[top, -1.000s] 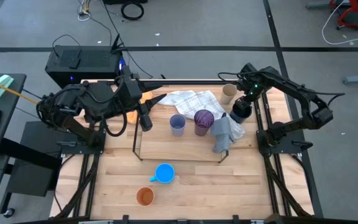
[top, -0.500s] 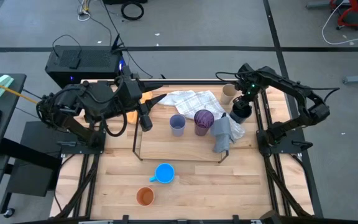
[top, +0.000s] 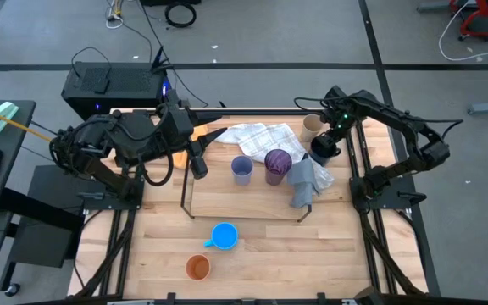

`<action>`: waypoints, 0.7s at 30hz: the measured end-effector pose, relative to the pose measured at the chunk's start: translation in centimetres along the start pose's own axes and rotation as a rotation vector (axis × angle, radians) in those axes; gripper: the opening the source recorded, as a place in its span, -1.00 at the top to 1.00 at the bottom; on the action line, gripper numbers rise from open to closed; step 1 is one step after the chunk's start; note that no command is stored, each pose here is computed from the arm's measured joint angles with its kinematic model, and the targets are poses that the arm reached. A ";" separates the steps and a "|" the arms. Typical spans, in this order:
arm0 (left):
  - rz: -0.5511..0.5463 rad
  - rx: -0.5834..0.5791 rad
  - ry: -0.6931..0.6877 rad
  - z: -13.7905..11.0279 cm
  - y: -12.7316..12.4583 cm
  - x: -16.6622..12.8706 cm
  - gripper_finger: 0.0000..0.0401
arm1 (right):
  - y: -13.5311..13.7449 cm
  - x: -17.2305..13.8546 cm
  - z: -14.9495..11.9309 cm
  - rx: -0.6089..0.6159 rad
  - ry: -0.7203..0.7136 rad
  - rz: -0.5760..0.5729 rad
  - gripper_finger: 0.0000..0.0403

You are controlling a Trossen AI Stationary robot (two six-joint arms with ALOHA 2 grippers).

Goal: Stack small to large cups/mugs on shelf
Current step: Put the black mug on the shelf

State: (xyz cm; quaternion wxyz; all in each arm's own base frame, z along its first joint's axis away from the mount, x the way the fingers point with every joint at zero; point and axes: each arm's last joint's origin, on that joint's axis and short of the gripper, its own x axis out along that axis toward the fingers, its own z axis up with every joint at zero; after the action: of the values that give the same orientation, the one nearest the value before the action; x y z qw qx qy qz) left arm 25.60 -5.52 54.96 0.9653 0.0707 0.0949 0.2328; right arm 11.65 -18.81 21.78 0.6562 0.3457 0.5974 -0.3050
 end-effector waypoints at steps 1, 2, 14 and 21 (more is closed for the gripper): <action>0.000 0.000 0.000 0.0 0.0 0.0 0.32 | 0.0 0.0 0.0 0.001 0.003 0.000 0.91; 0.000 0.000 0.000 0.0 0.0 0.0 0.32 | 0.0 0.0 0.0 0.001 0.003 -0.001 0.91; 0.000 0.000 0.000 0.0 0.0 0.0 0.33 | 0.1 -0.2 -0.4 -0.003 0.014 -0.016 0.92; 0.000 0.008 0.000 0.0 0.0 0.0 0.31 | 0.3 -1.3 -1.7 -0.018 0.022 -0.034 0.92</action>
State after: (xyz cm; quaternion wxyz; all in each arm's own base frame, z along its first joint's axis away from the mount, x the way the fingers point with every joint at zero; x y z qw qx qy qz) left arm 25.60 -5.52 54.96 0.9650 0.0747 0.0959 0.2322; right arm 10.77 -17.33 23.06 0.6475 0.3327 0.6131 -0.3068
